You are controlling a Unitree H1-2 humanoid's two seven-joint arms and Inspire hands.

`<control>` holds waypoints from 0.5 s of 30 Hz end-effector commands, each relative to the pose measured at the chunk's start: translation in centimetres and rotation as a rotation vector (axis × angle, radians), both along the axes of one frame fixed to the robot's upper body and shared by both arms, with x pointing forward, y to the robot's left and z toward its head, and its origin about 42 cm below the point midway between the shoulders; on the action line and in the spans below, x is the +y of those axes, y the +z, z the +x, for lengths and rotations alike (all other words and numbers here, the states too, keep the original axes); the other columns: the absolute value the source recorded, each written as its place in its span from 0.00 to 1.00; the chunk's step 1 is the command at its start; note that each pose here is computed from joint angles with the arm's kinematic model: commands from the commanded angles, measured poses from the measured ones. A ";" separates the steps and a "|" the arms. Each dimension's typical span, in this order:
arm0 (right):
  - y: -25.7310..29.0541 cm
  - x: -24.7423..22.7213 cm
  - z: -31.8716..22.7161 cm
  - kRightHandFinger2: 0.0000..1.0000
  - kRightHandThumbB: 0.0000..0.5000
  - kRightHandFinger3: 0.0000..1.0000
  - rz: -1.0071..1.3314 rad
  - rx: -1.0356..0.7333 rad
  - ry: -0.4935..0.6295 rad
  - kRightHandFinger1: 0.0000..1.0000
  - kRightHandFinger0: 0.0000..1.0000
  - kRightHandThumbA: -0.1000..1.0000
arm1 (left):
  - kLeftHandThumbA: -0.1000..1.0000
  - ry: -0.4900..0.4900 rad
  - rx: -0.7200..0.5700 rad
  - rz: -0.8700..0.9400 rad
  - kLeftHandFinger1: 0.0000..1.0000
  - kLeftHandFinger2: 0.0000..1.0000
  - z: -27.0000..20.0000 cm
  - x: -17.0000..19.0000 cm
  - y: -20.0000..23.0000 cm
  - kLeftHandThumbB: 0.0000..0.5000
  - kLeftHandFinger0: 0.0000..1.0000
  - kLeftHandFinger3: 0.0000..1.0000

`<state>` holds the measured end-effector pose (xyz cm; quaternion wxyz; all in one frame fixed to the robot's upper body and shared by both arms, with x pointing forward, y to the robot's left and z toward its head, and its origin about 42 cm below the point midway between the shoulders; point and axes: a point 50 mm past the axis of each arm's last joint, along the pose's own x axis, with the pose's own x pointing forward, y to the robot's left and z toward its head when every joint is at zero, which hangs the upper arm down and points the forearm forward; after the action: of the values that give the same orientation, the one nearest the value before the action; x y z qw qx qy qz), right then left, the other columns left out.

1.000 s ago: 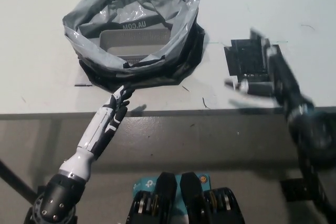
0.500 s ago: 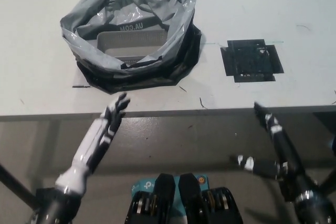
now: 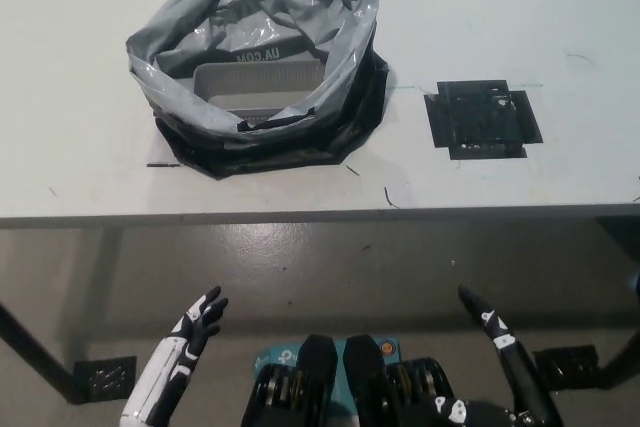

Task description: Use the right hand to pick up a small rectangular container and put it into a plastic bag and lift the bag

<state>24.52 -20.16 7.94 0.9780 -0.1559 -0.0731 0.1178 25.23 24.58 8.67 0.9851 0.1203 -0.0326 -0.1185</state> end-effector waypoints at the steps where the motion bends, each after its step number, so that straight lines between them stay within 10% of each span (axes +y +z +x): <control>1: 1.5 0.4 0.0 1.00 0.51 1.00 0.024 -0.171 0.032 1.00 1.00 1.00 | 1.00 -0.013 -0.121 -0.018 1.00 1.00 0.4 0.1 2.0 0.52 1.00 1.00; 15: 1.7 0.6 0.7 1.00 0.50 1.00 0.007 -0.189 0.047 1.00 1.00 1.00 | 1.00 -0.011 -0.126 -0.013 1.00 1.00 1.0 0.2 2.4 0.50 1.00 1.00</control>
<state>24.48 -19.83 8.29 0.9716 -0.1616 -0.1190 0.1255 25.39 24.59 9.39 0.9843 0.1207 -0.0523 -0.1174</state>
